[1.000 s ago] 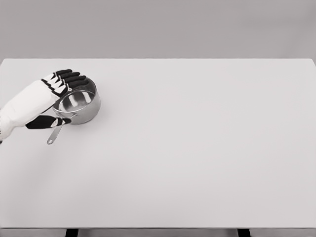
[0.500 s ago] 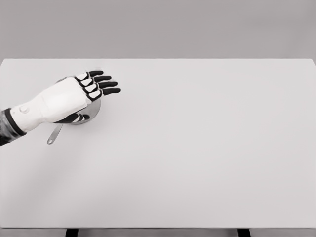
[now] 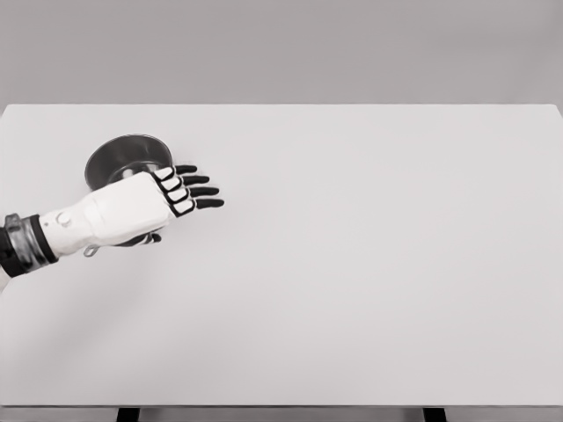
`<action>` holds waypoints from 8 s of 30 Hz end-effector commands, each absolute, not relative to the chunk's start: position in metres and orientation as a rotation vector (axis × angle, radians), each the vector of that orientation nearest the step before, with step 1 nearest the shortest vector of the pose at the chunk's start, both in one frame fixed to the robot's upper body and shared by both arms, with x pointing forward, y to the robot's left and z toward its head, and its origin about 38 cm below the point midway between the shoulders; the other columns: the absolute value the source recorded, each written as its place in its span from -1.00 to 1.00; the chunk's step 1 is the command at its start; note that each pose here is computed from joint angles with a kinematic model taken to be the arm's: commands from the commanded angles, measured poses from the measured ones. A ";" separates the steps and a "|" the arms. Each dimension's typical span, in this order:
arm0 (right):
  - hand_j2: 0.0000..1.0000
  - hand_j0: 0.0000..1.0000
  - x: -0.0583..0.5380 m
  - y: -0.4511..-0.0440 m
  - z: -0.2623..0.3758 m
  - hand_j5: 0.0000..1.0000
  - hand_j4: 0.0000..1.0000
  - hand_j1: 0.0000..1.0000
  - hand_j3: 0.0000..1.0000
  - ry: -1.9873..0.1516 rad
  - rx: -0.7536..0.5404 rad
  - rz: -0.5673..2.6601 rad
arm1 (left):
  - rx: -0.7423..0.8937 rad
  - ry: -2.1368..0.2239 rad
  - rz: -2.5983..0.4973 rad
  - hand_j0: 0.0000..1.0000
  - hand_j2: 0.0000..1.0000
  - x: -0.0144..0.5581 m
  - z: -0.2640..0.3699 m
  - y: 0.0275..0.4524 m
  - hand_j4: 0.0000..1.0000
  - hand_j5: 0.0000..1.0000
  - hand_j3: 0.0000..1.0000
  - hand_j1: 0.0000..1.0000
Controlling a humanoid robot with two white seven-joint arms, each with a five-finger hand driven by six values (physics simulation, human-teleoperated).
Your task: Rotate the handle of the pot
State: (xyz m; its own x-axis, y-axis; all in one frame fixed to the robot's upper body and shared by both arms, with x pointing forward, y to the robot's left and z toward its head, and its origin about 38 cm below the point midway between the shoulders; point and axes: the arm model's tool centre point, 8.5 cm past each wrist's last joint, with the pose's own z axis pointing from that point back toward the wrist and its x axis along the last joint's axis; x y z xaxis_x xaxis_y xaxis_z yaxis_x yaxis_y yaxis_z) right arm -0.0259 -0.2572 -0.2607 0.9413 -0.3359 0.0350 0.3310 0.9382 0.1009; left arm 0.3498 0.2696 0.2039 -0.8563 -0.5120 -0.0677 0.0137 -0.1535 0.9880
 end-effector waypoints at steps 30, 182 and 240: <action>1.00 1.00 -0.025 -0.257 -0.261 1.00 1.00 1.00 1.00 -0.053 0.095 -0.341 | 0.649 -1.521 -2.197 1.00 1.00 0.354 0.182 0.309 1.00 1.00 1.00 1.00; 1.00 1.00 -0.026 -0.257 -0.261 1.00 1.00 1.00 1.00 -0.051 0.094 -0.341 | 0.929 -1.209 -1.605 1.00 1.00 0.449 0.194 0.492 1.00 1.00 1.00 1.00; 1.00 1.00 -0.026 -0.257 -0.261 1.00 1.00 1.00 1.00 -0.051 0.094 -0.341 | 0.781 -1.811 -1.618 1.00 1.00 0.363 0.276 0.391 1.00 1.00 1.00 1.00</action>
State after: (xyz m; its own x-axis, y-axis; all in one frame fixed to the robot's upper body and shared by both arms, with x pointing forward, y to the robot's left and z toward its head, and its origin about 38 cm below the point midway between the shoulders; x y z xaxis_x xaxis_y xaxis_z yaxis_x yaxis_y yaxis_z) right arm -0.0249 -0.2572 -0.2607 0.9412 -0.3358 0.0362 0.3308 0.9382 0.1014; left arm 0.3683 0.4049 0.2279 -0.6102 -0.7880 0.0822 0.0767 0.0445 0.9961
